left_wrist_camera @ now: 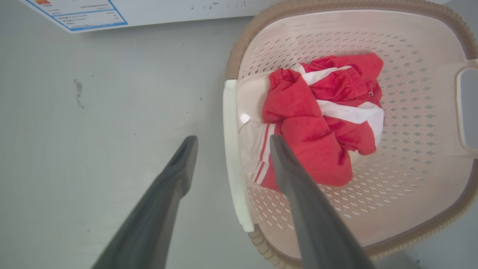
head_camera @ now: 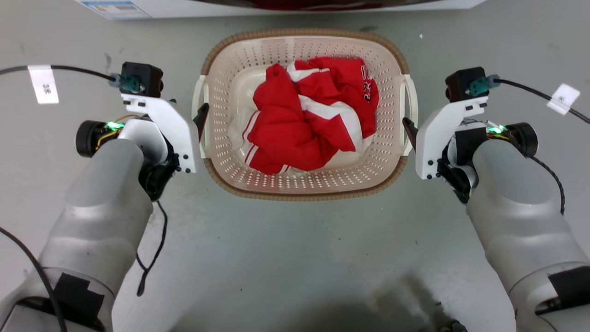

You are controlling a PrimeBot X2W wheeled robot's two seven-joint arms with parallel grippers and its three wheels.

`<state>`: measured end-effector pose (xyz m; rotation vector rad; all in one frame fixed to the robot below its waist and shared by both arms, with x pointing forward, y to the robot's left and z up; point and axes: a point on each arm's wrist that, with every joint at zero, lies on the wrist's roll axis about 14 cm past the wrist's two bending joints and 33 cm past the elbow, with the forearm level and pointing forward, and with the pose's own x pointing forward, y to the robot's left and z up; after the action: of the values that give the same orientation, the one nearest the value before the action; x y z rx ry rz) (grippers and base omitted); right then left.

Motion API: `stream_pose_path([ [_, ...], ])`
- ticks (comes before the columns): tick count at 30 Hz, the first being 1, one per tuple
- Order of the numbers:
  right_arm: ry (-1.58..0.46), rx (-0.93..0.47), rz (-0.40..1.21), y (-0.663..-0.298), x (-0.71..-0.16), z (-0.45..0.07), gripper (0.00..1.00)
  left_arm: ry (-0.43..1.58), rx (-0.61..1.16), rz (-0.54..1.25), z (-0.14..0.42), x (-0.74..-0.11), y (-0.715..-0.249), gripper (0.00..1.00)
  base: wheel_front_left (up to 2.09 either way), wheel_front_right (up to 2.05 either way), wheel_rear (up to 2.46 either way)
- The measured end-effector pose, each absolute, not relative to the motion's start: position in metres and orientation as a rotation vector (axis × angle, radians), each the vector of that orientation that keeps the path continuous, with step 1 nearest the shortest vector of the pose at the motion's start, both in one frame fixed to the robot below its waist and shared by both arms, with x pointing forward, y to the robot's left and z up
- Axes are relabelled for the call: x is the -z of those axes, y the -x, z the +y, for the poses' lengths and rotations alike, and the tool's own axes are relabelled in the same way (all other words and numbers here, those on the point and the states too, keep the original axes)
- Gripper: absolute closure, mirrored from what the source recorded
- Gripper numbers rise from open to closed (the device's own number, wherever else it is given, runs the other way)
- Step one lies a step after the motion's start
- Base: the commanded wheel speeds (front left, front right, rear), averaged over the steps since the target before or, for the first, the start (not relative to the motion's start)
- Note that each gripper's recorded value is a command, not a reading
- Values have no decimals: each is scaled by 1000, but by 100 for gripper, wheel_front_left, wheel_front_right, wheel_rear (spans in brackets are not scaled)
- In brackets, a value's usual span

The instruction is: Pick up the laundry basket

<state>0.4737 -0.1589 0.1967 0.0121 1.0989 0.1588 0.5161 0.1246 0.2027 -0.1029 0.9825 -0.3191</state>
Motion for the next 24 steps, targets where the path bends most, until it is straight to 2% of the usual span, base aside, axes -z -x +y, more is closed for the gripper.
stream_pose_path([
  [18,-52,-196,1196,-464,-152,-145,0,100,366,1147,114,-148,-501,0,0,0,0],
  [19,-53,-199,1194,-465,-151,-144,11,102,366,1151,114,-147,-500,0,0,0,0],
  [20,-61,-198,1191,-466,-151,-143,56,105,366,1156,113,-146,-499,0,0,0,0],
  [21,-78,-193,1181,-469,-151,-141,72,112,364,1157,113,-146,-499,46,0,0,0],
  [22,-80,-196,1171,-470,-151,-140,100,112,364,1152,112,-146,-501,80,0,0,0],
  [23,-87,-196,1170,-470,-151,-139,100,114,368,1158,111,-146,-500,100,0,0,0],
  [24,-97,-195,1181,-468,-150,-137,100,114,378,1178,108,-145,-496,100,0,0,0],
])
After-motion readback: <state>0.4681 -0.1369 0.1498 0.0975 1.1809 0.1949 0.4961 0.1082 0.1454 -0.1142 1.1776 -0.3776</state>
